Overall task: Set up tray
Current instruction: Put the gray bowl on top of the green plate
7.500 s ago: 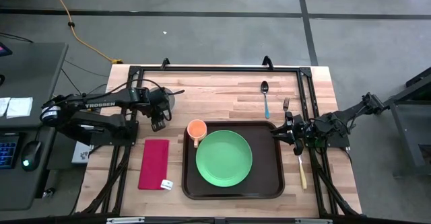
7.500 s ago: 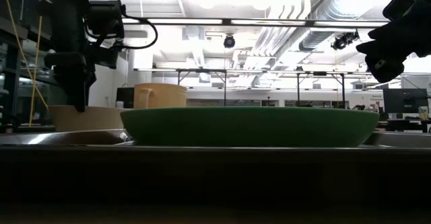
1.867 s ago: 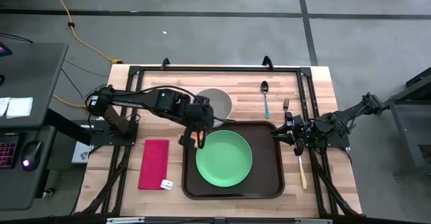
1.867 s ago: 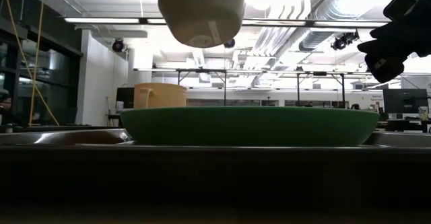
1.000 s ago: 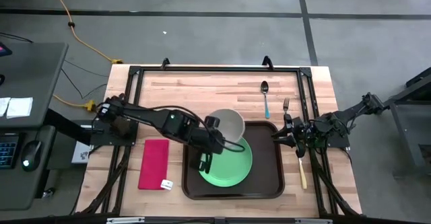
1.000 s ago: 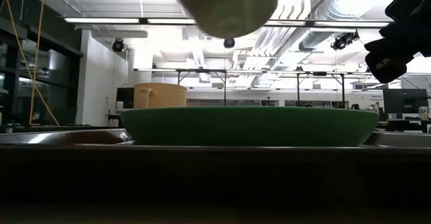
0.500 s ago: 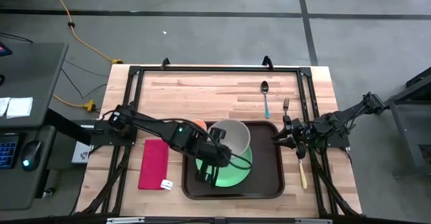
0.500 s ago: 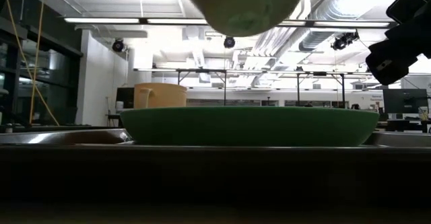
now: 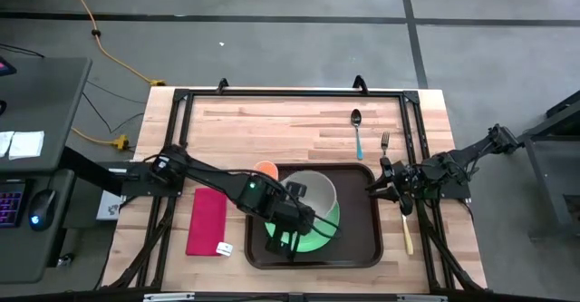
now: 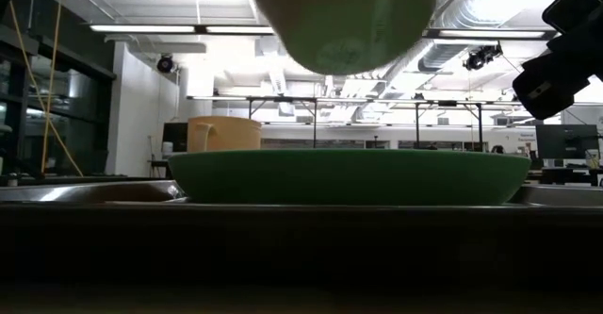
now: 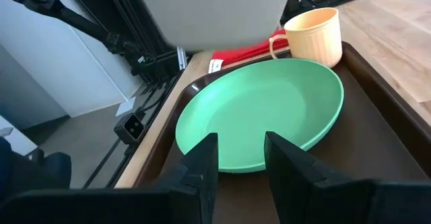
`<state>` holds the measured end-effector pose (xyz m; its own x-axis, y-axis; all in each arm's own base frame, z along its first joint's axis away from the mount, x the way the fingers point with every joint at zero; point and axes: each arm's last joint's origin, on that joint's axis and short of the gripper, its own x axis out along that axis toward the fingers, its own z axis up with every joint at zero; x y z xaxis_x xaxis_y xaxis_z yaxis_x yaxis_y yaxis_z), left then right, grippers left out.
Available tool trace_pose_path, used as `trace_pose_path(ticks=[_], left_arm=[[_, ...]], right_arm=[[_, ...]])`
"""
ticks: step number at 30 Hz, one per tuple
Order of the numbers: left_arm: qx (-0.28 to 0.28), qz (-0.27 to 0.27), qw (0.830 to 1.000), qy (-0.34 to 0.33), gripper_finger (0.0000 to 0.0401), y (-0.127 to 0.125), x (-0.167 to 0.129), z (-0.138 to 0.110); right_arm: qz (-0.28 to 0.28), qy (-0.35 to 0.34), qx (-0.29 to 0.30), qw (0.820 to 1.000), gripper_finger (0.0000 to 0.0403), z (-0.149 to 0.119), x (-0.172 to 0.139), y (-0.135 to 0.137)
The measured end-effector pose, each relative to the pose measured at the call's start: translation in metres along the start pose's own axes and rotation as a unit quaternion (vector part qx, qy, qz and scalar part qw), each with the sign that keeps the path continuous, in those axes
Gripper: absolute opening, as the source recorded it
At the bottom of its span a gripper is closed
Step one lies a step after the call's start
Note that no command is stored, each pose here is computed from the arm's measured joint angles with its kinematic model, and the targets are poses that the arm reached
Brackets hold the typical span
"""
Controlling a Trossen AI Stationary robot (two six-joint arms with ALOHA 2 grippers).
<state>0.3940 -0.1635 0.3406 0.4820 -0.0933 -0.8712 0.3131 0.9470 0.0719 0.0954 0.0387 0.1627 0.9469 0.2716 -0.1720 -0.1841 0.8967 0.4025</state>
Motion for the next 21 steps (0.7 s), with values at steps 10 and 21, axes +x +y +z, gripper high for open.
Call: trace_pose_path(ticks=[10, 21], left_arm=[[0.006, -0.022, 1.000, 0.000, 0.0016, -0.003, 0.020, 0.004], [0.020, -0.011, 0.998, 0.053, 0.0016, -0.003, 0.025, -0.005]], right_arm=[[0.008, 0.016, 0.002, 1.000, 0.0099, -0.002, 0.001, 0.000], [0.013, 0.021, 0.002, 1.000, 0.0099, -0.002, 0.001, 0.000]])
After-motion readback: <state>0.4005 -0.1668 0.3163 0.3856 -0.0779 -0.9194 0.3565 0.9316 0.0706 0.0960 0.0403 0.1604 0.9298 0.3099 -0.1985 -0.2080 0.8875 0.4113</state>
